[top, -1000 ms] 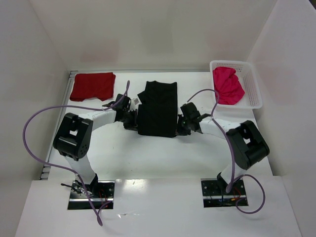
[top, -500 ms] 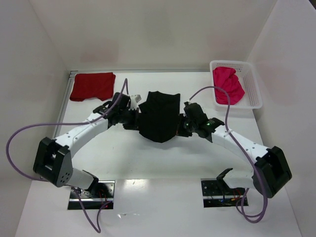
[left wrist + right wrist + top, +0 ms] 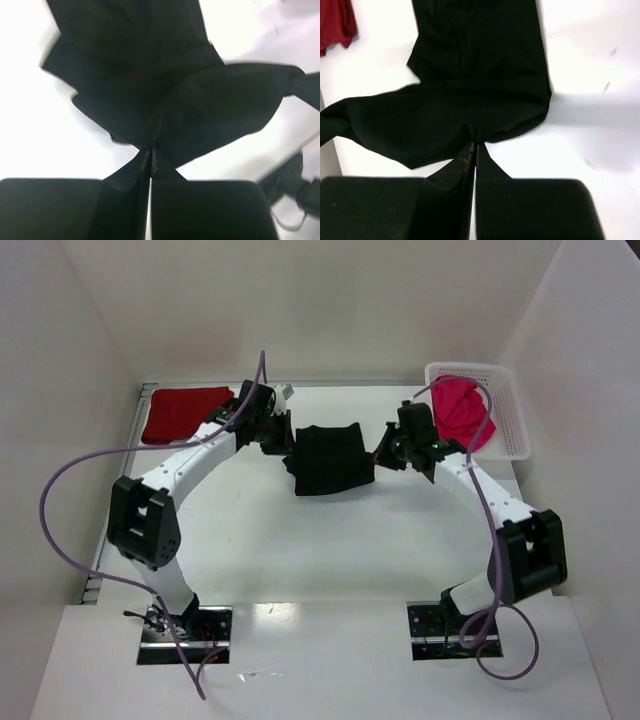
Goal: Fold and stack the t-shirts
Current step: Fold the long partially folded tshirt into a neat square
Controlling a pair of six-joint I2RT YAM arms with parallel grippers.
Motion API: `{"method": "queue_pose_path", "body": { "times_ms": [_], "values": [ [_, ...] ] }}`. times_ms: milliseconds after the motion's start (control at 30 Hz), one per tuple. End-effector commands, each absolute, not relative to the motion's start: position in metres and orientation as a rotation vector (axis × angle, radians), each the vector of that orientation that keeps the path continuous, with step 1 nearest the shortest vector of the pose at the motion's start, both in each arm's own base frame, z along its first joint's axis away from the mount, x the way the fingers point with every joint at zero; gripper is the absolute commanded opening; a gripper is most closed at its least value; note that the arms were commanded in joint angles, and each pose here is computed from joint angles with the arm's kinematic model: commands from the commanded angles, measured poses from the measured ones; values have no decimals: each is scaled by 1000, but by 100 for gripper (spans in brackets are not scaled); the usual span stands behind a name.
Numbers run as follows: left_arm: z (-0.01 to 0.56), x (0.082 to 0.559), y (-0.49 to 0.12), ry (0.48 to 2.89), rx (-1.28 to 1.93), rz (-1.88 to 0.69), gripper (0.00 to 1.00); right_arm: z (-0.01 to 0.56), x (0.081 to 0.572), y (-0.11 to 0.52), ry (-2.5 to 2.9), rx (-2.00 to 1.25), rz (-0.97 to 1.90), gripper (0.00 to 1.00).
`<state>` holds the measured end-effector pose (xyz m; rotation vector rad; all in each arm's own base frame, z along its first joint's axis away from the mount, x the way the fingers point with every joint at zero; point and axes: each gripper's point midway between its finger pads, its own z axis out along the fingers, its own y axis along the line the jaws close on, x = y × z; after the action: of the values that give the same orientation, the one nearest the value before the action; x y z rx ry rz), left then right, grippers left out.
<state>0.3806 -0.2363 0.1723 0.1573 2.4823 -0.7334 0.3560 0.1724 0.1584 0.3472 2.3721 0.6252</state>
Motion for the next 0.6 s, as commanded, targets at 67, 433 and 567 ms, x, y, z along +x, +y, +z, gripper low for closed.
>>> {"method": "queue_pose_path", "body": {
  "times_ms": [67, 433, 567],
  "values": [
    [170, 431, -224, 2450, 111, -723, 0, 169, 419, 177, 2297, 276, 641, 0],
    [138, 515, -212, 2416, 142, -876, 3, 135, 503, 191, 2305, 292, 646, 0],
    [125, 538, -223, 2399, 181, -924, 10, 107, 519, 192, 2346, 308, 641, 0]
  ]
}}
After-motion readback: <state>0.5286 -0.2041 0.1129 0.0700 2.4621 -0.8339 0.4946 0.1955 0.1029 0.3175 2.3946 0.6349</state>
